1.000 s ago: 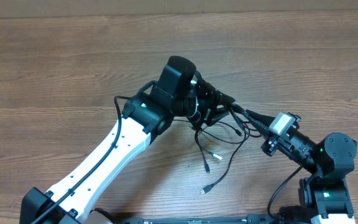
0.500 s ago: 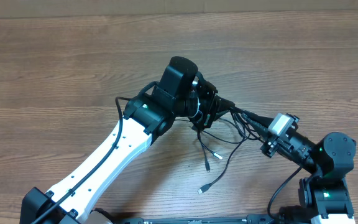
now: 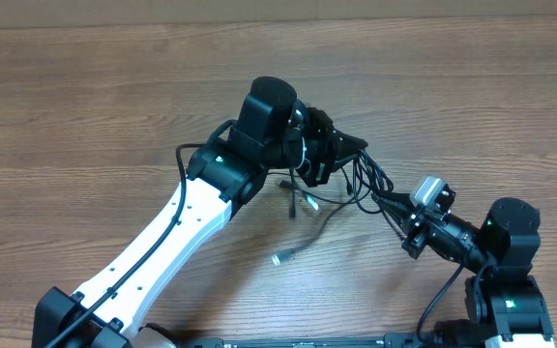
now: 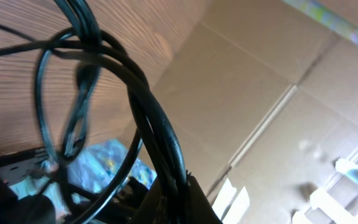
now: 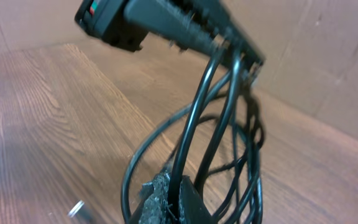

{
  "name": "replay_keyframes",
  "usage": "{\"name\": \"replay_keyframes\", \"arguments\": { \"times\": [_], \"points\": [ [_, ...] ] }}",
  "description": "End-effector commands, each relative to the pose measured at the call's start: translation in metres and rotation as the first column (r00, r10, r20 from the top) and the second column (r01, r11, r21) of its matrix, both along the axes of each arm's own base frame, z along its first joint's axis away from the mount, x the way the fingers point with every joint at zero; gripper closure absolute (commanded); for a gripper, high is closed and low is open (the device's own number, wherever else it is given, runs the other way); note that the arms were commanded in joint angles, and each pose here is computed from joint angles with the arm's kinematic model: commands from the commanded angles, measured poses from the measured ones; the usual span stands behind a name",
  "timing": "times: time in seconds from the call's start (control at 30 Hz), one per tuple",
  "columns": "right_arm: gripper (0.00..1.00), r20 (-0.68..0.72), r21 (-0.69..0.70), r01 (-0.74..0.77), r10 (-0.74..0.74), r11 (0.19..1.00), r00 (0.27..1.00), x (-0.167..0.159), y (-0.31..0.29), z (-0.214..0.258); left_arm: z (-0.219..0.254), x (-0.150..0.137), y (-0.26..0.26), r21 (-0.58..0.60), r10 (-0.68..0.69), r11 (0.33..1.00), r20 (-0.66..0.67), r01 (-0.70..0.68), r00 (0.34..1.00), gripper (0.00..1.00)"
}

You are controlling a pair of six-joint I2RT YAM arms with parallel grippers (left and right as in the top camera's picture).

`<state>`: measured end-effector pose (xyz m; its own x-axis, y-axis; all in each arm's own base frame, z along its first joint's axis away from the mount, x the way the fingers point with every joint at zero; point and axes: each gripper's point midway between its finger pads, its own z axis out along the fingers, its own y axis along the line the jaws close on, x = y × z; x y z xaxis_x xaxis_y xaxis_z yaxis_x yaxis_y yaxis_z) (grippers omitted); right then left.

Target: Untangle cables

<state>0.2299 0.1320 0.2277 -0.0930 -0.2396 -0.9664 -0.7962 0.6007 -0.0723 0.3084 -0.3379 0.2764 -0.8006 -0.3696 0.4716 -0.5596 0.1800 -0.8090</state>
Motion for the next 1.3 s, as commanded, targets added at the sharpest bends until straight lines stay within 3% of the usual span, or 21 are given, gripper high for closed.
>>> {"name": "replay_keyframes", "arguments": {
  "times": [0.0,0.1,0.23,0.3,0.33,0.47,0.63,0.8,0.93,1.17,1.27],
  "points": [
    [0.96,-0.053,0.002,0.0,0.0,1.0,0.999,-0.005,0.0,-0.007,0.031,0.008,0.002,-0.075,-0.011,0.997,0.099,0.018,0.995,0.96],
    [0.96,-0.059,0.003,0.0,0.001,1.0,0.998,-0.005,0.0,-0.008,0.048,0.011,-0.001,-0.069,-0.055,0.994,0.331,0.082,0.942,0.96],
    [0.96,-0.038,0.009,-0.014,0.015,1.0,0.999,-0.006,0.002,-0.004,0.051,0.019,0.003,0.01,-0.092,0.995,0.544,0.103,0.834,0.96],
    [0.87,-0.029,0.012,-0.021,0.021,1.0,0.999,-0.006,0.002,-0.002,0.047,0.025,0.01,0.067,-0.122,0.992,0.623,0.103,0.773,0.96],
    [0.76,-0.028,0.012,-0.02,0.021,1.0,0.999,-0.006,0.002,-0.002,0.046,0.028,0.014,0.087,-0.135,0.991,0.648,0.103,0.75,0.96],
    [0.71,-0.014,0.012,-0.021,0.021,1.0,1.0,-0.005,0.002,0.001,0.044,0.035,0.026,0.174,-0.206,0.978,0.766,0.112,0.609,0.96],
    [0.67,0.045,0.011,-0.021,0.02,1.0,0.999,-0.001,0.002,0.011,0.047,0.02,0.029,0.205,-0.292,0.952,0.836,0.229,0.465,0.96],
    [0.65,0.105,0.009,-0.021,0.02,1.0,0.994,0.003,0.002,0.021,0.051,0.001,0.022,0.183,-0.318,0.928,0.841,0.324,0.437,0.96],
    [0.63,0.128,0.0,0.013,-0.013,1.0,0.992,0.008,-0.002,0.024,0.057,-0.018,0.01,0.174,-0.335,0.899,0.863,0.401,0.377,0.96],
    [0.63,0.145,-0.007,0.041,-0.039,0.999,0.989,0.013,-0.005,0.026,0.058,-0.039,-0.004,0.171,-0.357,0.868,0.866,0.466,0.349,0.96],
    [0.64,0.161,-0.008,0.048,-0.046,0.999,0.986,0.014,-0.006,0.029,0.059,-0.049,-0.009,0.18,-0.365,0.849,0.879,0.498,0.305,0.96]
  ]
}}
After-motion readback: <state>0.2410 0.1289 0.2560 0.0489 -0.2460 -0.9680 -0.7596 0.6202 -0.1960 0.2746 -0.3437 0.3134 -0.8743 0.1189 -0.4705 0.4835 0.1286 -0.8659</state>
